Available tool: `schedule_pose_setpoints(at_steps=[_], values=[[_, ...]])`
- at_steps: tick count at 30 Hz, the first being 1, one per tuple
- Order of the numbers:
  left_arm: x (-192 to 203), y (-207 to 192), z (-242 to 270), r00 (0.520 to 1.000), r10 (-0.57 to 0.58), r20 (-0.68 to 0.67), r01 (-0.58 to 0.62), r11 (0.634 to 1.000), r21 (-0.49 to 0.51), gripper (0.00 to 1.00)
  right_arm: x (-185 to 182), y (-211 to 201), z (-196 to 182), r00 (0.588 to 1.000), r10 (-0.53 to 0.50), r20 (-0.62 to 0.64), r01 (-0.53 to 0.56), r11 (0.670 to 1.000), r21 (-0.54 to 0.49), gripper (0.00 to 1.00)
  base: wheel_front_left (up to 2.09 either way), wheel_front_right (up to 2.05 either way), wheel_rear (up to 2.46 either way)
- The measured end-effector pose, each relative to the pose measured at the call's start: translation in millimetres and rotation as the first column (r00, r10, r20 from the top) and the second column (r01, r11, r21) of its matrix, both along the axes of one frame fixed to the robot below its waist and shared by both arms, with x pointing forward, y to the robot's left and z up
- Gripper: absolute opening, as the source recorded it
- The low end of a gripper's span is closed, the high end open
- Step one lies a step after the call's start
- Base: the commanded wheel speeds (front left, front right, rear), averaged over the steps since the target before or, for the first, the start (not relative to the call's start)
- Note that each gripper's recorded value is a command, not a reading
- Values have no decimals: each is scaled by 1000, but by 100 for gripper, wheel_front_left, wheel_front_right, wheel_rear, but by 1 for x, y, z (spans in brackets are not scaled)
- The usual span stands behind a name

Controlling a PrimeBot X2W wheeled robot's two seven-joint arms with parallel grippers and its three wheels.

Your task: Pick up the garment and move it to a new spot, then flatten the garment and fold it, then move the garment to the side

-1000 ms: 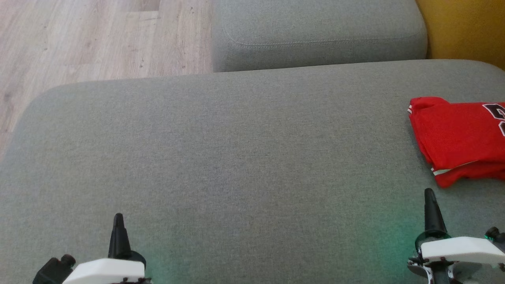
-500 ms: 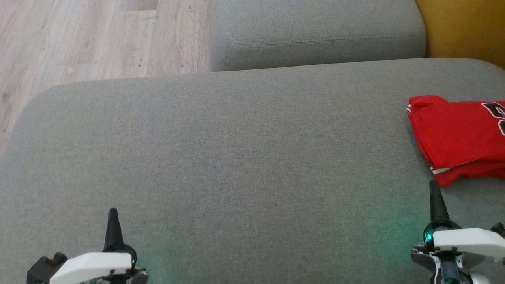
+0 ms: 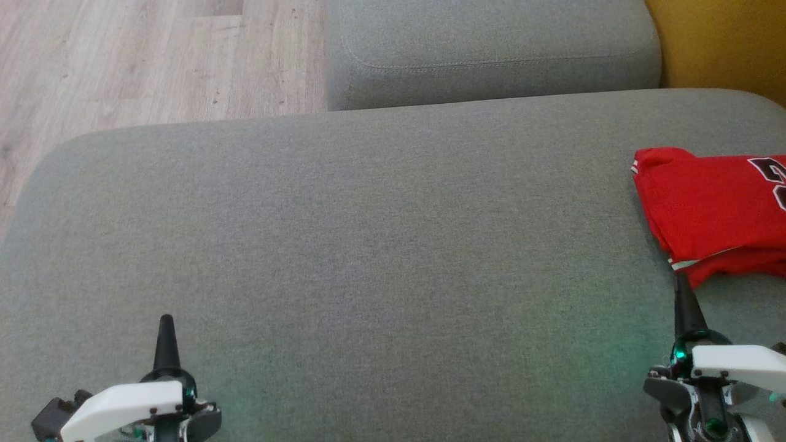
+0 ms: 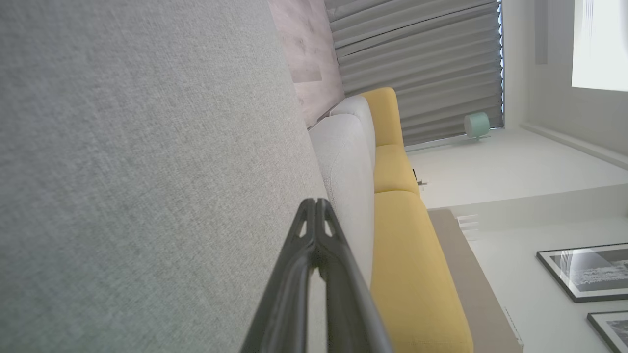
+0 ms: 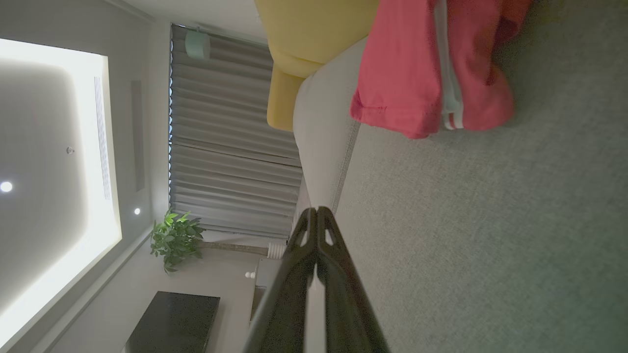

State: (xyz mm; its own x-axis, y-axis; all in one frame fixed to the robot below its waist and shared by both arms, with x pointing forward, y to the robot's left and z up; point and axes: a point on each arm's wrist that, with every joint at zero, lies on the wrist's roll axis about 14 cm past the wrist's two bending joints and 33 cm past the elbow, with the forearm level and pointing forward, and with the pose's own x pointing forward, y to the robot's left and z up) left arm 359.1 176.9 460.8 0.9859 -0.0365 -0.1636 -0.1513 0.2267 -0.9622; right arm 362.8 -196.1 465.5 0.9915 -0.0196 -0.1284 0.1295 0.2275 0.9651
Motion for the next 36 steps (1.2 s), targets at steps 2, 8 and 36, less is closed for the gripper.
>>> schedule_pose_setpoints(at_steps=[2,8,36], values=[[0,1,0,1000,4,-1,-4,1000,-10,0,1,-1,1,1000,-5,3,5,1000,12,0,0,0,0],[6,5,5,1000,19,18,-17,997,-78,0,2,-3,2,1000,-15,7,15,996,84,0,0,0,0],[16,10,17,997,45,59,-30,973,-230,0,11,-9,12,998,-43,42,32,970,241,0,0,0,0]])
